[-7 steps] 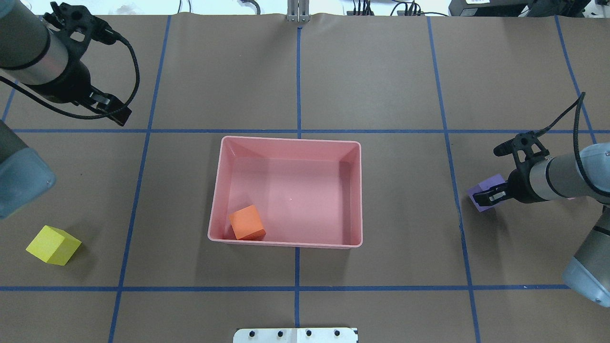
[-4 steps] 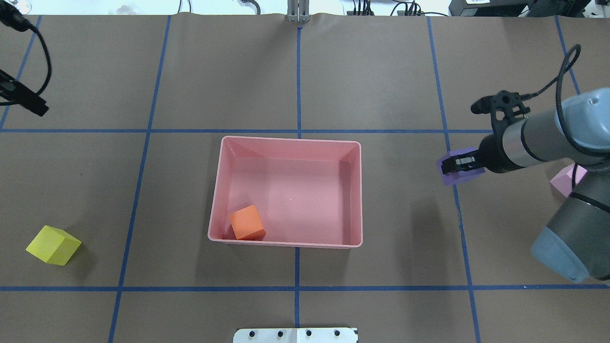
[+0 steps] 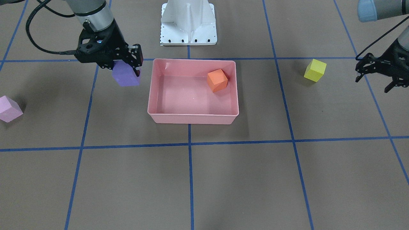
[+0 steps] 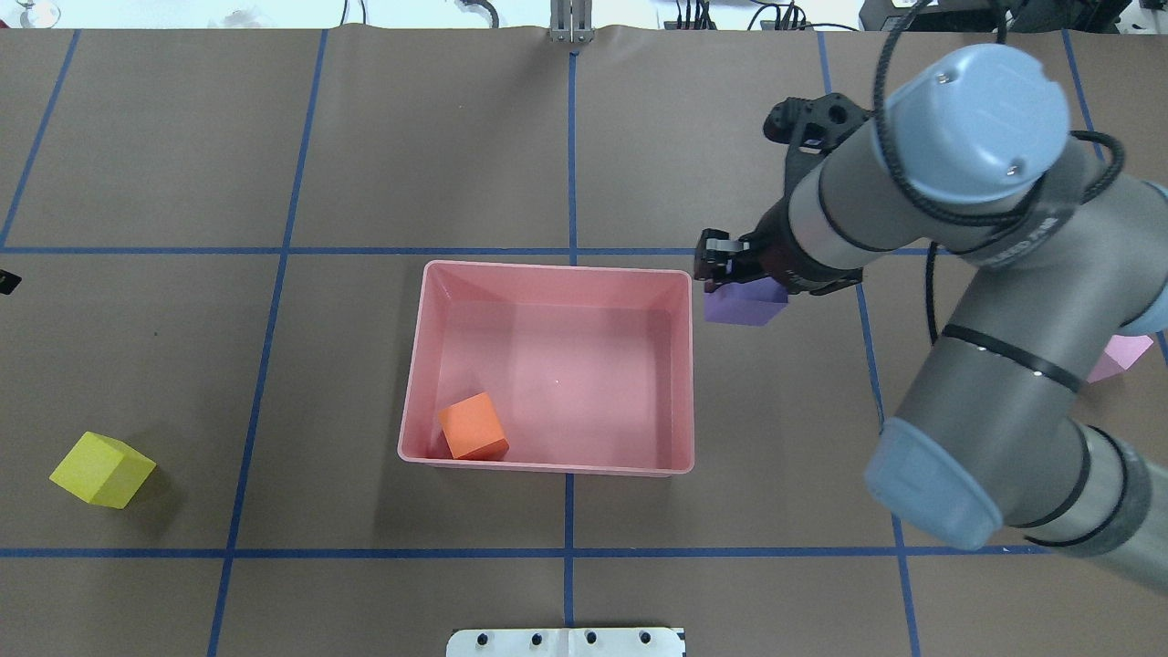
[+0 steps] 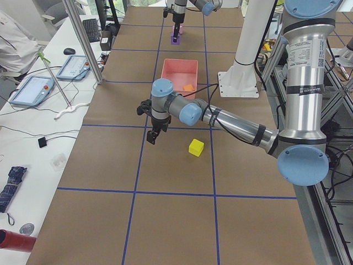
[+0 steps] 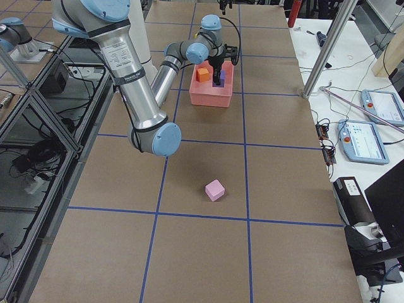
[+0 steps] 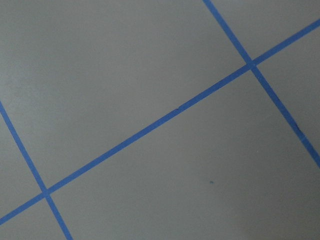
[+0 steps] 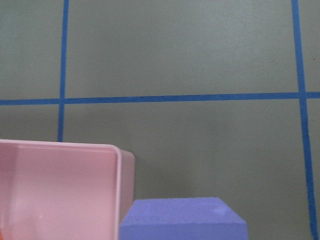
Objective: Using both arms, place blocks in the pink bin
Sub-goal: 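Carry the purple cube into the pink bin and release it, then withdraw the right gripper while the left gripper grasps the yellow cube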
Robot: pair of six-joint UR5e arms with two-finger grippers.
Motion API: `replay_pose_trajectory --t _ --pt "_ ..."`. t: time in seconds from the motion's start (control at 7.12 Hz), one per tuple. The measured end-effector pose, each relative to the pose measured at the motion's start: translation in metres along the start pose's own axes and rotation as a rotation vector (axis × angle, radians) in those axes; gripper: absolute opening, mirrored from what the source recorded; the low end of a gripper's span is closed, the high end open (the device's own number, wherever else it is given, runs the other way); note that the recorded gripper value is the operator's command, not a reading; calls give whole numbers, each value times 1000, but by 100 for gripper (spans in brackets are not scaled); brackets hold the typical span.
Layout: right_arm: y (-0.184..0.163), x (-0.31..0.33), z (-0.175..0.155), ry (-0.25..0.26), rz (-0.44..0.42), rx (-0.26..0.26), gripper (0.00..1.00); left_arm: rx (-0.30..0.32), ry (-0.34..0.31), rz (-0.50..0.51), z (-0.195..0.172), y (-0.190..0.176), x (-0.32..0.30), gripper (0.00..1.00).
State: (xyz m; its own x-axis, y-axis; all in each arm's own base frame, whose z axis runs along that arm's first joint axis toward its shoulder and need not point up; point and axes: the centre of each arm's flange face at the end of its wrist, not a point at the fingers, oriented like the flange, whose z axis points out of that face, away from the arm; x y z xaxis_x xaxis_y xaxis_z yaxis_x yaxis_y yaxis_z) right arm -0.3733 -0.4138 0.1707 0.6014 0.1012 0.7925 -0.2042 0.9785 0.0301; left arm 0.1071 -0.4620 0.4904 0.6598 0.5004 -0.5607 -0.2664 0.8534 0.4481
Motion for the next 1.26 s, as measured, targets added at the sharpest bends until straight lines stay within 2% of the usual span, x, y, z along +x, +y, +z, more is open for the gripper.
replay_pose_trajectory --t 0.14,0.28,0.56,0.84,0.98,1.26 --pt "16 -36 12 9 45 25 78 18 11 -31 4 14 -2 100" --pt "28 -62 26 22 69 49 99 30 18 -43 6 22 -3 100" --pt "42 -81 41 40 80 82 100 47 35 -32 8 30 1 100" --pt "42 -82 37 34 70 93 100 66 73 -28 21 47 18 100" --pt "35 -76 32 33 53 99 100 77 97 -40 32 54 36 100" --pt "-3 -45 18 49 6 99 100 82 100 -58 60 73 73 100"
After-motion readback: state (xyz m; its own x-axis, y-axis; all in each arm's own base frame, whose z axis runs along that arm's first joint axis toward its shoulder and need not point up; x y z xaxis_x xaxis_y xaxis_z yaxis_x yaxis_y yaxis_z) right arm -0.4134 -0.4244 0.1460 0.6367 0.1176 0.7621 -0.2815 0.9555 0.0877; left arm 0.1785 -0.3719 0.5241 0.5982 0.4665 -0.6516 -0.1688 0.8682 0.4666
